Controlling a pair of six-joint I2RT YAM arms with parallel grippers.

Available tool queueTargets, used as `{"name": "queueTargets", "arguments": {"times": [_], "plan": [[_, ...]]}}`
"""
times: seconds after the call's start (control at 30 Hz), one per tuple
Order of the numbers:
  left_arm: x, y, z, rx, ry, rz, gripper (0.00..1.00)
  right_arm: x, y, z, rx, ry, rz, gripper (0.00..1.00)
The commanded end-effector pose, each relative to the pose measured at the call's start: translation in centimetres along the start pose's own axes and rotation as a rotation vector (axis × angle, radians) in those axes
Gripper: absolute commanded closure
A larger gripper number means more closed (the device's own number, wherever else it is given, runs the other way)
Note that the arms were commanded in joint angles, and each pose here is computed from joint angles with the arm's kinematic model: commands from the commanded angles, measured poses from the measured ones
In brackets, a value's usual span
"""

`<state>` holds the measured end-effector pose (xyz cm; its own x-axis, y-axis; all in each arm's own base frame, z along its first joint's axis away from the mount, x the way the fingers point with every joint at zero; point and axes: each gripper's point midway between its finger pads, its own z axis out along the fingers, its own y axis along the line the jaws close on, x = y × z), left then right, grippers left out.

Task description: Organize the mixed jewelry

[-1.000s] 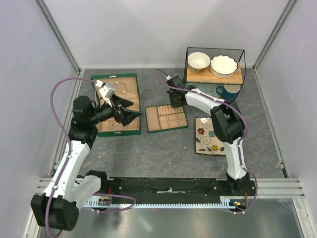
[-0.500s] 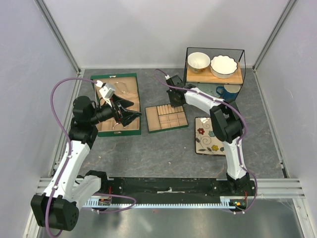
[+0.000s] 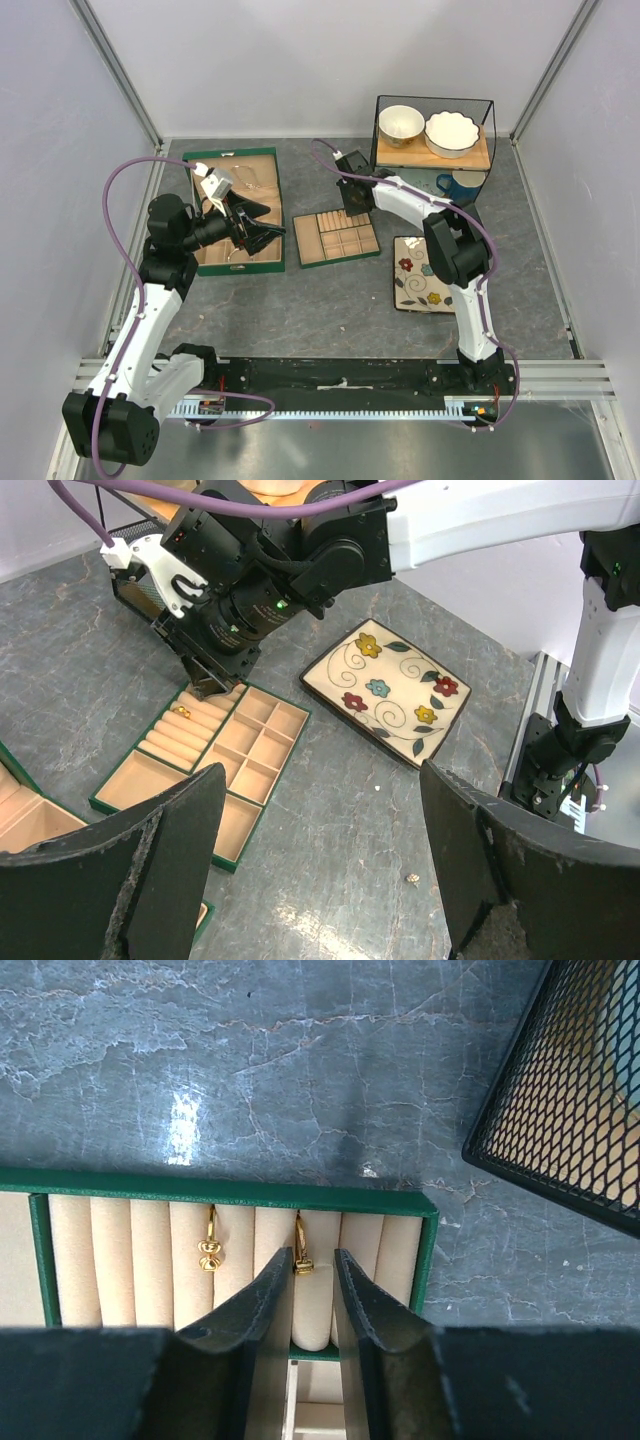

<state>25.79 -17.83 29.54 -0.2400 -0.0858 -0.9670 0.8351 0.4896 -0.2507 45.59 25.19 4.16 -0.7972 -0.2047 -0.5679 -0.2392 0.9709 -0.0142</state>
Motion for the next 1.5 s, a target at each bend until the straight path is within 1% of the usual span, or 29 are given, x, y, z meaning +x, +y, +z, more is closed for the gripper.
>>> {"name": "queueTargets", "arguments": {"times": [0.0,0.2,0.3,0.43,0.47,0.53,0.57,0.63,0.67,0.7,0.73,0.77,0.8,0.83,0.87,0.9,0.97,1.03,1.17,1.23,1.27,1.33,1.47], "plan": [[-0.6,-0.5,-0.2,0.031,-0.020,0.064,0.15,-2.1,-0.1,-2.2,-0.009,-0.061,0.008,0.69],[-0.7,-0.1,-0.2,0.012,-0.023,0.066,0.14,-3.4,0.2,-4.5,-0.035,-0.102,0.007,0.67],[-0.8,0.1,-0.2,-0.002,-0.022,0.070,0.13,-4.6,0.3,-6.5,-0.060,-0.141,0.014,0.66],[-0.8,0.4,-0.3,-0.021,-0.015,0.084,0.08,-5.1,0.5,-8.8,-0.098,-0.172,-0.009,0.64],[-0.7,0.7,-0.4,-0.039,-0.007,0.090,0.07,-4.5,0.8,-9.0,-0.125,-0.159,-0.022,0.64],[-0.6,1.0,-0.5,-0.060,0.009,0.099,0.04,-4.3,1.4,-10.5,-0.181,-0.172,-0.067,0.64],[-1.1,1.4,-0.7,-0.084,0.008,0.133,0.03,-3.1,1.6,-10.5,-0.205,-0.150,-0.093,0.64],[-0.7,1.7,-1.0,-0.112,0.038,0.129,0.02,-2.0,3.2,-12.2,-0.294,-0.151,-0.165,0.63],[-1.0,2.0,-1.2,-0.129,0.042,0.176,0.02,0.0,3.2,-11.9,-0.304,-0.120,-0.241,0.62],[-0.4,2.1,-1.4,-0.141,0.068,0.167,0.02,0.5,4.1,-13.3,-0.322,-0.142,-0.274,0.61],[-0.4,2.3,-1.7,-0.154,0.075,0.199,0.02,1.5,4.4,-13.7,-0.340,-0.143,-0.342,0.61],[-0.2,2.6,-2.0,-0.175,0.087,0.204,0.02,4.0,4.5,-13.5,-0.352,-0.108,-0.418,0.61],[0.5,2.6,-2.3,-0.184,0.111,0.197,0.02,4.8,5.7,-15.1,-0.390,-0.128,-0.475,0.60],[0.9,2.9,-2.6,-0.197,0.127,0.215,0.02,6.1,6.1,-15.4,-0.414,-0.120,-0.517,0.59],[1.0,3.2,-3.0,-0.225,0.135,0.228,0.02,8.2,6.2,-15.3,-0.429,-0.089,-0.568,0.59],[1.4,3.4,-3.3,-0.239,0.147,0.233,0.02,8.9,7.0,-16.6,-0.458,-0.108,-0.603,0.58],[2.4,4.1,-4.2,-0.282,0.185,0.244,0.02,11.2,7.6,-17.1,-0.524,-0.082,-0.645,0.53],[3.2,4.7,-5.1,-0.320,0.216,0.251,0.02,12.4,8.6,-17.9,-0.581,-0.077,-0.671,0.49],[4.7,5.8,-6.9,-0.394,0.265,0.256,0.02,15.1,9.8,-18.1,-0.646,-0.022,-0.686,0.49],[5.0,5.9,-7.6,-0.417,0.276,0.280,0.01,16.8,10.4,-18.1,-0.666,0.003,-0.708,0.48],[5.5,6.6,-8.5,-0.458,0.292,0.268,0.01,17.2,10.6,-18.2,-0.673,0.006,-0.714,0.48],[5.6,7.0,-9.3,-0.495,0.296,0.288,0.01,18.5,11.3,-18.3,-0.690,0.017,-0.735,0.48],[7.2,7.8,-10.6,-0.548,0.322,0.273,0.01,20.6,12.4,-18.5,-0.723,0.046,-0.765,0.48]]}}
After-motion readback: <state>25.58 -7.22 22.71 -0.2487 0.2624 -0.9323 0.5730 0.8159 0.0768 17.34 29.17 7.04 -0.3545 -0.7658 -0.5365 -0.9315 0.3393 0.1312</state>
